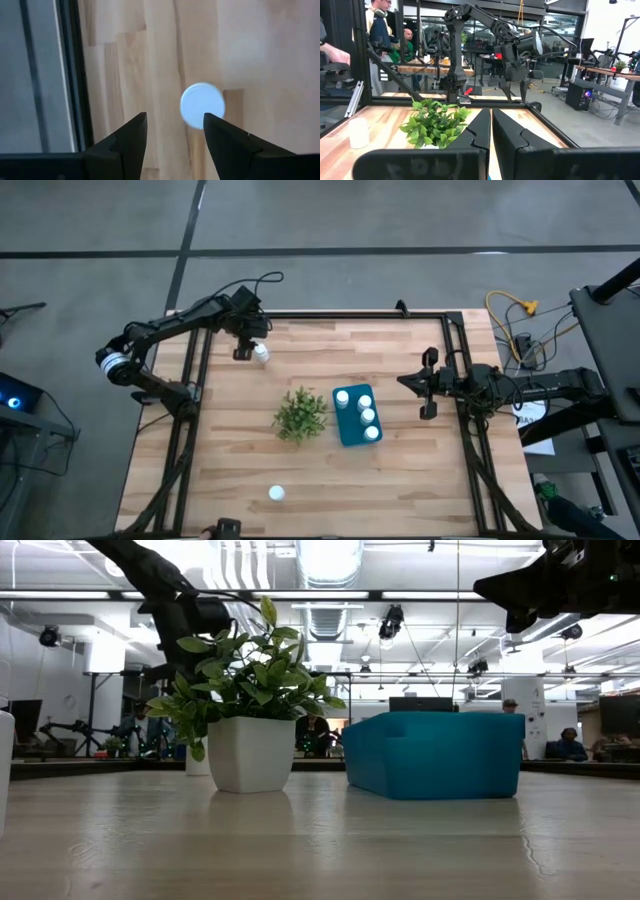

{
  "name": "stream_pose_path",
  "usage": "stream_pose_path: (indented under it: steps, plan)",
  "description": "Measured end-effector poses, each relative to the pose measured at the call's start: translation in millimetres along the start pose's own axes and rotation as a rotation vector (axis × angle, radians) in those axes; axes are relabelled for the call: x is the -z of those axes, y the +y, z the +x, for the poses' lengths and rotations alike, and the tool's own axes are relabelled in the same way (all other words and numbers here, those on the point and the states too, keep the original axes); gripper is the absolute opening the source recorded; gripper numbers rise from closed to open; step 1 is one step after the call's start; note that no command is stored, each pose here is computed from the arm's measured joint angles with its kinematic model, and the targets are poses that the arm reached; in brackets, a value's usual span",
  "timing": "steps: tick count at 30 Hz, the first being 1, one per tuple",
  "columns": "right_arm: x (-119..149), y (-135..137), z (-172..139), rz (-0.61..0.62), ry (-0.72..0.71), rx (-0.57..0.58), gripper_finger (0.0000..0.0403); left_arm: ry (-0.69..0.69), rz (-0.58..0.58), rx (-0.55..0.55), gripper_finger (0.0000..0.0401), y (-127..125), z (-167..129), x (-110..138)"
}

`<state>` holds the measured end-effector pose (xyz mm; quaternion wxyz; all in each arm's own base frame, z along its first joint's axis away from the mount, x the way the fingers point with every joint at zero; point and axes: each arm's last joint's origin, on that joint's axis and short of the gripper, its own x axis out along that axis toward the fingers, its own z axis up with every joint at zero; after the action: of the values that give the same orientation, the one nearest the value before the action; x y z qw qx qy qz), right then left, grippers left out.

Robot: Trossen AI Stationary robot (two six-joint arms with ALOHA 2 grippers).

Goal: Pick and place pill bottles into a basket
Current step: Put the white medicine bottle into the blue bin

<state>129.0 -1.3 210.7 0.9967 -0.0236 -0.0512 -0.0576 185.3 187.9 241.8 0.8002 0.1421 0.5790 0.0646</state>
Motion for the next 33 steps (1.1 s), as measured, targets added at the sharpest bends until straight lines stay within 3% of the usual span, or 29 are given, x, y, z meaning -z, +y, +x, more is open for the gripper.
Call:
stream_pose_path:
  steps: [14, 21, 33]
  plan:
    - [0, 0, 0, 0.0, 0.001, 0.0, 0.0008, -0.019, -0.033, 0.047, 0.0261, -4, 3, 2]
    - [0, 0, 0, 0.0, 0.001, 0.001, 0.0008, -0.024, -0.065, 0.074, 0.0263, -4, 8, 1]
    - [1, 0, 0, 0.001, 0.009, 0.0, 0.0008, 0.079, -0.096, 0.179, 0.0263, -2, 51, 2]
